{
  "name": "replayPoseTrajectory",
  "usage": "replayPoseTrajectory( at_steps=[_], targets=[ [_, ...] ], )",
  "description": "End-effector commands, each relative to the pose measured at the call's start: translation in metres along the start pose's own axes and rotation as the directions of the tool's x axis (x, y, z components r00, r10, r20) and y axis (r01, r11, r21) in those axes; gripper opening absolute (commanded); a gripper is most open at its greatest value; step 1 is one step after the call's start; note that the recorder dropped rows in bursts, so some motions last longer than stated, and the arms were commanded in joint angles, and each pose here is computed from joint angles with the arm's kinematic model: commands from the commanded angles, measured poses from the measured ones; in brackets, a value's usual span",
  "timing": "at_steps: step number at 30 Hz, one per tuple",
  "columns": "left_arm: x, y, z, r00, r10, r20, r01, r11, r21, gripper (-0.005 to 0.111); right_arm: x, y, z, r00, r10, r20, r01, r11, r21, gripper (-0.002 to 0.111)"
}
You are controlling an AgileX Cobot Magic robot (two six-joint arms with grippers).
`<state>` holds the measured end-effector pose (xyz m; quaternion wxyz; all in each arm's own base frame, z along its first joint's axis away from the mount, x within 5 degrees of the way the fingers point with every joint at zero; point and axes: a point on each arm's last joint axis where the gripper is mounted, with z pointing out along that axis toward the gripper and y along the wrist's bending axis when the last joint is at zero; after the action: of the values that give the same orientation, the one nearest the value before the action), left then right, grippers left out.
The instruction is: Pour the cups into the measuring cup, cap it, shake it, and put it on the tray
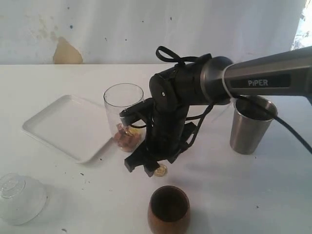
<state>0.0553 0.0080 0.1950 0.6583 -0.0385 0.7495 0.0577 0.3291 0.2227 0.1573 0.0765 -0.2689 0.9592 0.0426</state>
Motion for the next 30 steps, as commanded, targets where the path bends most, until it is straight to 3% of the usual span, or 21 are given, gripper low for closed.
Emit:
replayPoseTrajectory(
  at_steps=[1, 20, 23, 28, 30],
  targets=[
    [0.000, 0.000, 0.000, 1.000, -0.003, 0.012, 0.003, 1.000, 0.006, 0.001, -0.001, -0.008, 0.004, 1.000, 0.011, -0.013, -0.011, 1.000, 0.010, 0.056],
    [0.000, 0.000, 0.000, 1.000, -0.003, 0.012, 0.003, 1.000, 0.006, 0.001, 0.003, -0.008, 0.025, 0.999, 0.014, -0.052, -0.014, 1.000, -0.001, 0.054],
    [0.000, 0.000, 0.000, 1.000, -0.003, 0.012, 0.003, 1.000, 0.006, 0.001, 0.002, -0.008, 0.026, 0.999, 0.010, -0.046, -0.010, 1.000, 0.003, 0.041],
    [0.000, 0.000, 0.000, 1.000, -0.003, 0.012, 0.003, 1.000, 0.006, 0.001, 0.002, -0.010, 0.026, 0.999, -0.007, -0.047, 0.008, 1.000, 0.020, 0.003],
    [0.000, 0.000, 0.000, 1.000, -0.003, 0.012, 0.003, 1.000, 0.006, 0.001, 0.002, -0.011, 0.023, 0.999, -0.015, -0.046, 0.016, 0.999, 0.029, 0.000]
  ],
)
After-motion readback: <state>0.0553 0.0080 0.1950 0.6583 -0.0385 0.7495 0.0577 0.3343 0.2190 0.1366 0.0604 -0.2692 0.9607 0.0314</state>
